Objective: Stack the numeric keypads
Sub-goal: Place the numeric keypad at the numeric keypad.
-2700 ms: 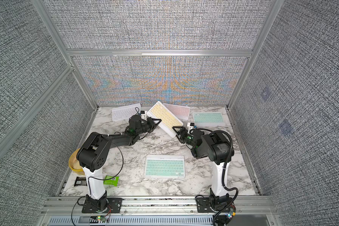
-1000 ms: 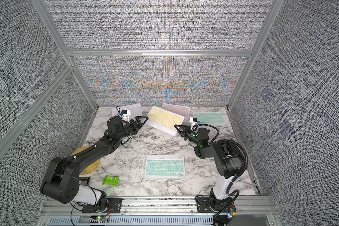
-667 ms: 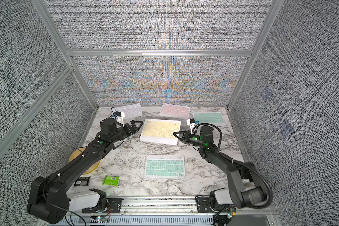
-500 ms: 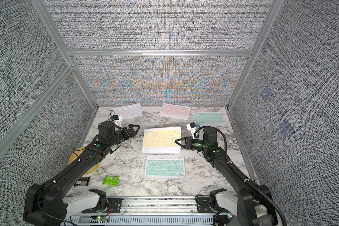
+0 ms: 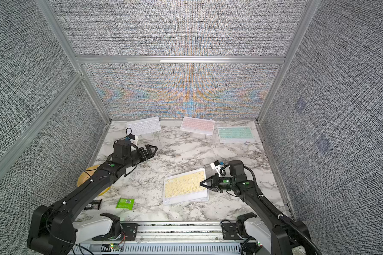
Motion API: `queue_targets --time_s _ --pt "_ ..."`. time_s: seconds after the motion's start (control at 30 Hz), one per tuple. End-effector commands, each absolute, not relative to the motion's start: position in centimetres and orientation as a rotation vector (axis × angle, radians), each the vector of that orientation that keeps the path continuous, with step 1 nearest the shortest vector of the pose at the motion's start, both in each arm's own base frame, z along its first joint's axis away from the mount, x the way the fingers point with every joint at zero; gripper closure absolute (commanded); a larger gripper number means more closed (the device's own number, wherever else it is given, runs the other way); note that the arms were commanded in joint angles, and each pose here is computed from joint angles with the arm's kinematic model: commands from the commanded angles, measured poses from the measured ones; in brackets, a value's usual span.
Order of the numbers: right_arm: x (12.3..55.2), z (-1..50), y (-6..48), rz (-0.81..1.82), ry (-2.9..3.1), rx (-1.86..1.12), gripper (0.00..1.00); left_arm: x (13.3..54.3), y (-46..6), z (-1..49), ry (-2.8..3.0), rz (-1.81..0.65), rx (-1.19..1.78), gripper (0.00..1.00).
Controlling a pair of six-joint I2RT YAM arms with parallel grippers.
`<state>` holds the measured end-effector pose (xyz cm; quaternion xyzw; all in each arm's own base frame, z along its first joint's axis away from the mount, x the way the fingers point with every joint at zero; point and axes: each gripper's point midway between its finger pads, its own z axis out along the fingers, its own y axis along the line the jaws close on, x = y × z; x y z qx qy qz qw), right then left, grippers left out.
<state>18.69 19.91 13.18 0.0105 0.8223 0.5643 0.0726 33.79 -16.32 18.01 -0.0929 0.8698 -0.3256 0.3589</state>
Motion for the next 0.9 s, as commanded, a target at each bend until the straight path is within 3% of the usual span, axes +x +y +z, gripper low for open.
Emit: queue_targets --time_s 0.0,0.87 --pt "19.7 14.1 20.4 1.739 2.388 -0.014 1.0 33.8 -16.3 18.5 2.22 -0.85 -0.237 0.01" --pt "20.6 9.8 19.0 1.7 2.471 0.111 1.0 33.9 -16.5 18.0 2.218 -0.872 -0.24 0.01"
